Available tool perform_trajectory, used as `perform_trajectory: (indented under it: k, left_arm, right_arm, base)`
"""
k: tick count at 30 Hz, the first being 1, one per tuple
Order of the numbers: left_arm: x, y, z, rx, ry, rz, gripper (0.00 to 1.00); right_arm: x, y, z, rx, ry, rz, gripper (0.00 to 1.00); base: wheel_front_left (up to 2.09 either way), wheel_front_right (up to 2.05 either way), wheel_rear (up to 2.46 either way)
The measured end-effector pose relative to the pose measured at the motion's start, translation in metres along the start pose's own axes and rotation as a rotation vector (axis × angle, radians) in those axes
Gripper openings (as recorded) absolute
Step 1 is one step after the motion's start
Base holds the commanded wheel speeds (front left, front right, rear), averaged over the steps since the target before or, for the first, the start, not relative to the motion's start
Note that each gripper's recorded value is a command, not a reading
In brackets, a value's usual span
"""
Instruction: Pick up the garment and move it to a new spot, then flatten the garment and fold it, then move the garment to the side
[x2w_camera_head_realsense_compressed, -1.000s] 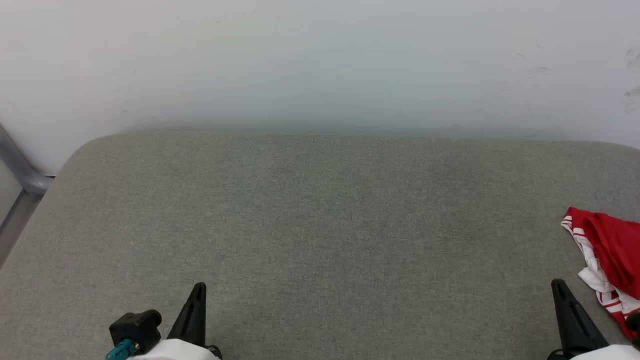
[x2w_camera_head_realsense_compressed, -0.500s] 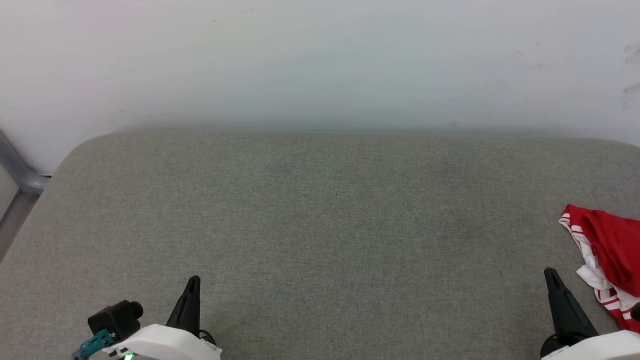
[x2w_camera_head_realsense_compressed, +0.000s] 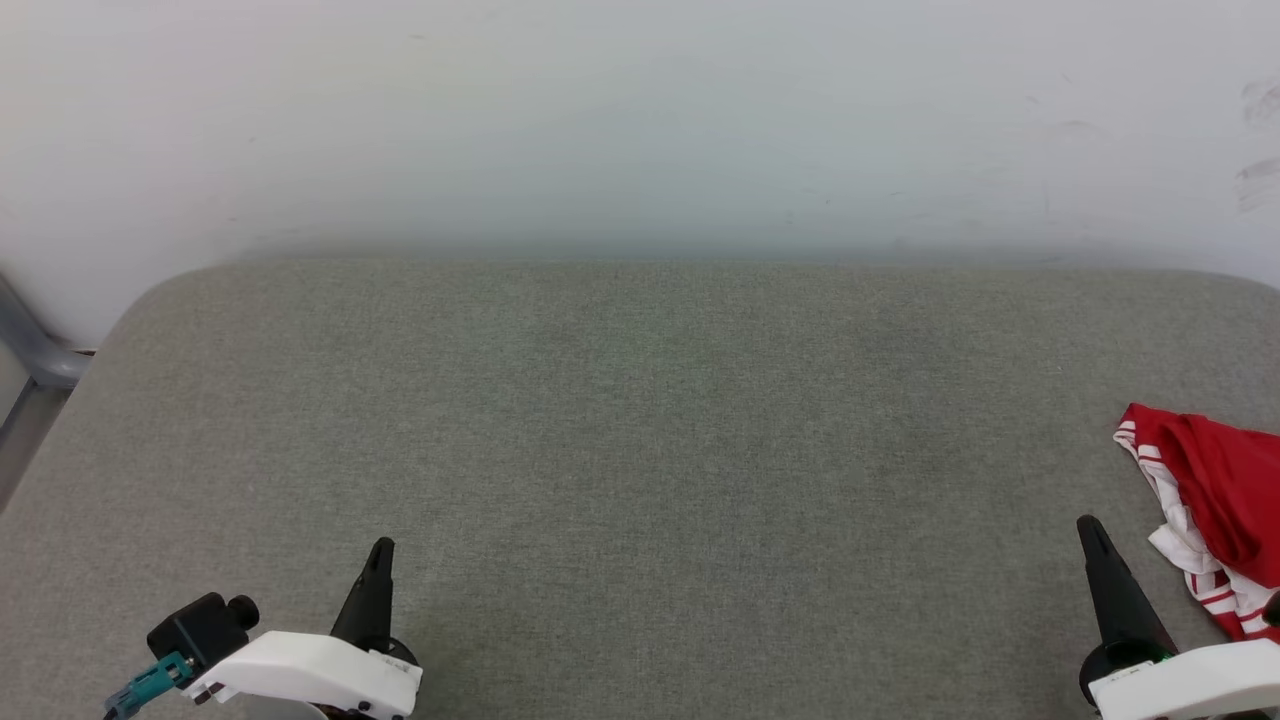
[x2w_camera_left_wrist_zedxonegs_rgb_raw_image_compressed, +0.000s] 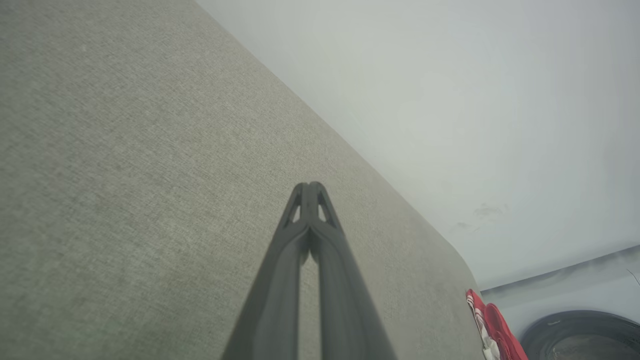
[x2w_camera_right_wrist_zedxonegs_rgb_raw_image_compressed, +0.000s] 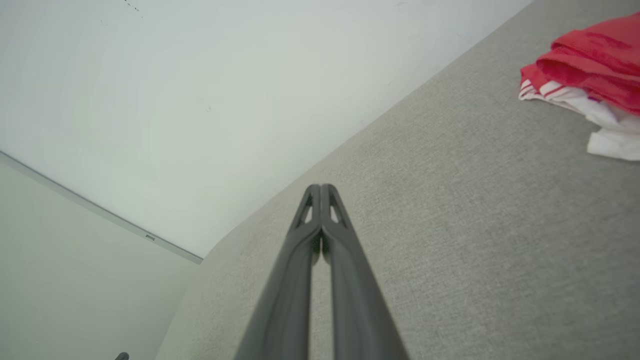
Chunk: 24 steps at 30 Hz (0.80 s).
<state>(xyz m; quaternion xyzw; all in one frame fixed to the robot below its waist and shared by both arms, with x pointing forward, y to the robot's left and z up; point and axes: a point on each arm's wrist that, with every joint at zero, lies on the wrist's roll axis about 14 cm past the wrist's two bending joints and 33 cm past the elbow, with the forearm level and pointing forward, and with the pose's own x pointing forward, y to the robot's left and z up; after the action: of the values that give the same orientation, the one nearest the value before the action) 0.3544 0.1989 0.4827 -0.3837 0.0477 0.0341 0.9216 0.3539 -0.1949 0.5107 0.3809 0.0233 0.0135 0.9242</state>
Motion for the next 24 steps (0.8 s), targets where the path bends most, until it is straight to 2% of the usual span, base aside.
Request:
perform_trajectory:
  k: [24]
  left_arm:
    - [0.011,-0.004,0.005,-0.288,0.006,-0.015,0.0]
  right_arm:
    - [0.012,-0.002,-0.002,0.289,-0.01,0.004,0.0]
  base:
    - [0.0,0.0,0.0]
